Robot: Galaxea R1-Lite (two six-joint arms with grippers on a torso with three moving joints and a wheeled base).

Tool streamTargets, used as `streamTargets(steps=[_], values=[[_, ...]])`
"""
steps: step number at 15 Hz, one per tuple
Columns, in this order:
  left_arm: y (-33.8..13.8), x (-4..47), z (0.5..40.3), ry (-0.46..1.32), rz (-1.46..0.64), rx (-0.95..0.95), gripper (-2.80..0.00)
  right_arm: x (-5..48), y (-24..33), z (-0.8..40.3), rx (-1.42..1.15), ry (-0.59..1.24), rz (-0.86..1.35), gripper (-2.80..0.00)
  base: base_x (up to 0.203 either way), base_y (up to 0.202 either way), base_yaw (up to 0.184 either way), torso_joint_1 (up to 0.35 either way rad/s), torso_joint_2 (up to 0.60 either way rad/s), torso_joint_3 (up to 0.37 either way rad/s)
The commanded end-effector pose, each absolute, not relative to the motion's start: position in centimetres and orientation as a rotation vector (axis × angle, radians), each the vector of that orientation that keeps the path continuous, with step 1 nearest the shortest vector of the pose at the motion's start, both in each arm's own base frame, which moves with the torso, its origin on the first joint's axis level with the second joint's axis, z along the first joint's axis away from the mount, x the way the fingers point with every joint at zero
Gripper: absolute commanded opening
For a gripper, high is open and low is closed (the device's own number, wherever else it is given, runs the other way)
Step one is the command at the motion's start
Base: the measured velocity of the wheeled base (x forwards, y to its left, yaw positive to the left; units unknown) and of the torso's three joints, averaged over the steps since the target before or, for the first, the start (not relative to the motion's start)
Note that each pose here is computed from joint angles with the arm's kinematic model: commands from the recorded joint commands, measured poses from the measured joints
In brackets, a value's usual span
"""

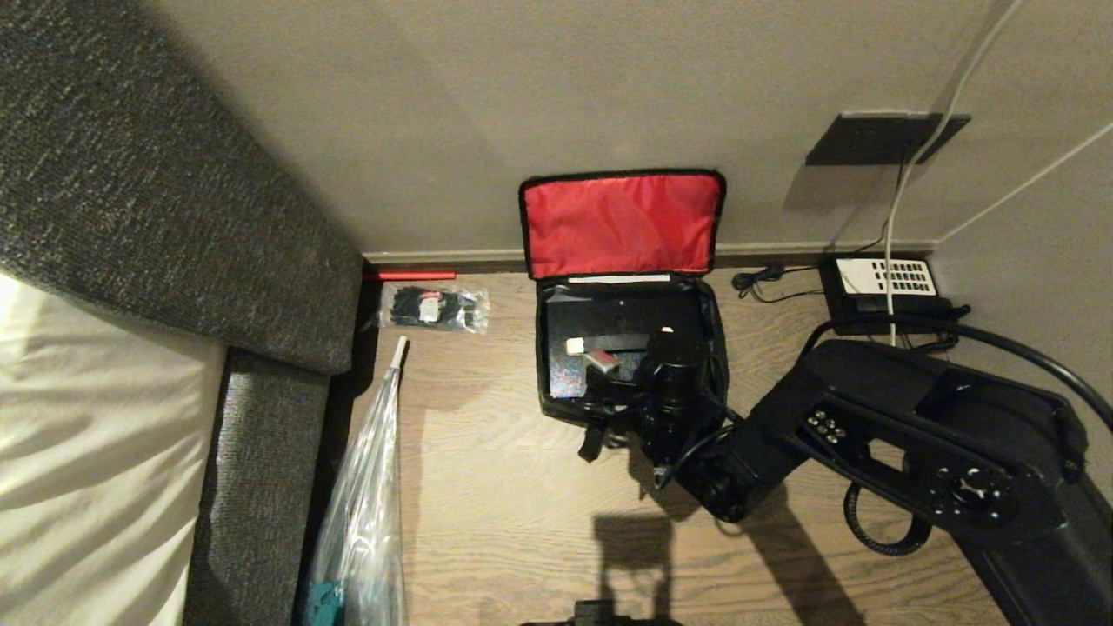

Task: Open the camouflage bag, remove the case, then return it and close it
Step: Grip the handle

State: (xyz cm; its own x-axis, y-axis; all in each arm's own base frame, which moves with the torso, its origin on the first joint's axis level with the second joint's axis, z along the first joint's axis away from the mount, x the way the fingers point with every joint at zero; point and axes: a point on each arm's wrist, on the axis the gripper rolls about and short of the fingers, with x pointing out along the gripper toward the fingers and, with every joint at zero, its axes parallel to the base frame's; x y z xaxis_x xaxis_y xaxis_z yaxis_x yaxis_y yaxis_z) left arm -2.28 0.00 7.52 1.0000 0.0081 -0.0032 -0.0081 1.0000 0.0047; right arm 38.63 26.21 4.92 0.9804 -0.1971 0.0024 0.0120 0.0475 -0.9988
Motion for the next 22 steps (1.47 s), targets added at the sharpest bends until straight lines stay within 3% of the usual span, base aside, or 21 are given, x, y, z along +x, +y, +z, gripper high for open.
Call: streamTargets(steps=[1, 6, 22], values=[[0.0, -2.3, 7.5, 0.003, 0.009, 0.005, -2.80, 39.0, 27.9, 3.3, -1.474, 0.143, -0.173, 0.00, 0.000, 0.000, 0.000, 0.000, 0.00, 0.000], [0.0, -2.3, 7.5, 0.003, 0.009, 0.005, -2.80, 40.0, 29.3, 3.0, -1.345, 0.090, -0.203, 0.00, 0.000, 0.000, 0.000, 0.000, 0.00, 0.000], [0.0, -2.3, 7.5, 0.003, 0.009, 0.005, -2.80, 43.6, 28.8, 0.8, -1.494, -0.022, -0.224, 0.00, 0.000, 0.000, 0.000, 0.000, 0.00, 0.000]])
